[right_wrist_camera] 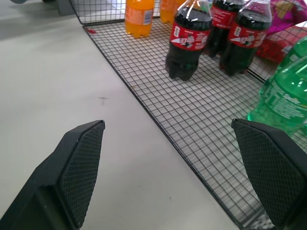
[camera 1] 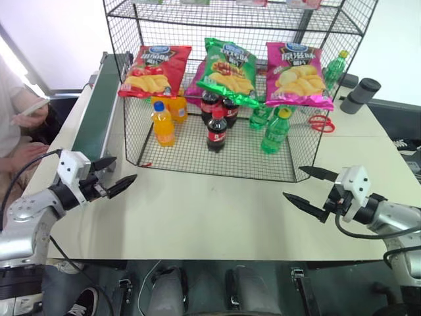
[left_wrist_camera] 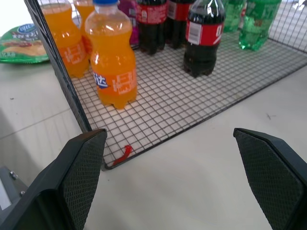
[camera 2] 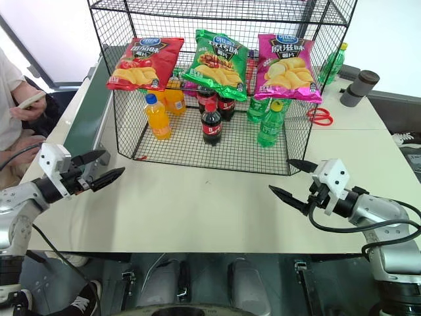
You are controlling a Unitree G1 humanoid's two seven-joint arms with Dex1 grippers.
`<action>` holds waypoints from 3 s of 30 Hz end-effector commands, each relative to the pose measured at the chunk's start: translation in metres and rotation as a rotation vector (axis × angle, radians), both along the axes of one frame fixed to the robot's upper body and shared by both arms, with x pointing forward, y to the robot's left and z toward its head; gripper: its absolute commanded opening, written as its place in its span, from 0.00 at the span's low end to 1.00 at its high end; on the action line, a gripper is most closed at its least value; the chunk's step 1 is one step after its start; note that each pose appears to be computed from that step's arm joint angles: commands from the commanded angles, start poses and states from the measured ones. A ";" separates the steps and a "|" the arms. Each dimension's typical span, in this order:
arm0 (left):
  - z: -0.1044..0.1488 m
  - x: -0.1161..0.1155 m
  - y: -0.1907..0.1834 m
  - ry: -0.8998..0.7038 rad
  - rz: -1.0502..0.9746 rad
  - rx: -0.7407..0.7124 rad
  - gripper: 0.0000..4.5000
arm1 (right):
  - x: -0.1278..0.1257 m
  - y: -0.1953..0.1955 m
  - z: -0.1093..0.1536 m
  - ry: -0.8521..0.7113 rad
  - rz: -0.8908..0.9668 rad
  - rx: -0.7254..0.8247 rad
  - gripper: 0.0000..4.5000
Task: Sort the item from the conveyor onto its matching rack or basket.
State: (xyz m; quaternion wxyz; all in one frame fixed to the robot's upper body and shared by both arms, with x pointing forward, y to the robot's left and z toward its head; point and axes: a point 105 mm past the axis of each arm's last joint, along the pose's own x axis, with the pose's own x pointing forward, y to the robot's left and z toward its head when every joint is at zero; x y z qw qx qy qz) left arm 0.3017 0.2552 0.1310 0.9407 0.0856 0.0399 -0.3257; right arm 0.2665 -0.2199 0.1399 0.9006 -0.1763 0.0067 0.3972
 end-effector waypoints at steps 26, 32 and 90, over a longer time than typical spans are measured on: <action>0.014 0.004 -0.005 -0.054 -0.128 0.011 1.00 | 0.011 0.001 0.009 -0.079 -0.015 -0.024 0.98; 0.016 0.007 -0.015 -0.087 -0.152 0.012 1.00 | 0.015 0.001 0.009 -0.087 -0.015 -0.022 0.98; 0.004 0.013 -0.021 -0.105 -0.139 0.009 1.00 | 0.019 0.010 0.010 -0.112 0.019 -0.095 0.98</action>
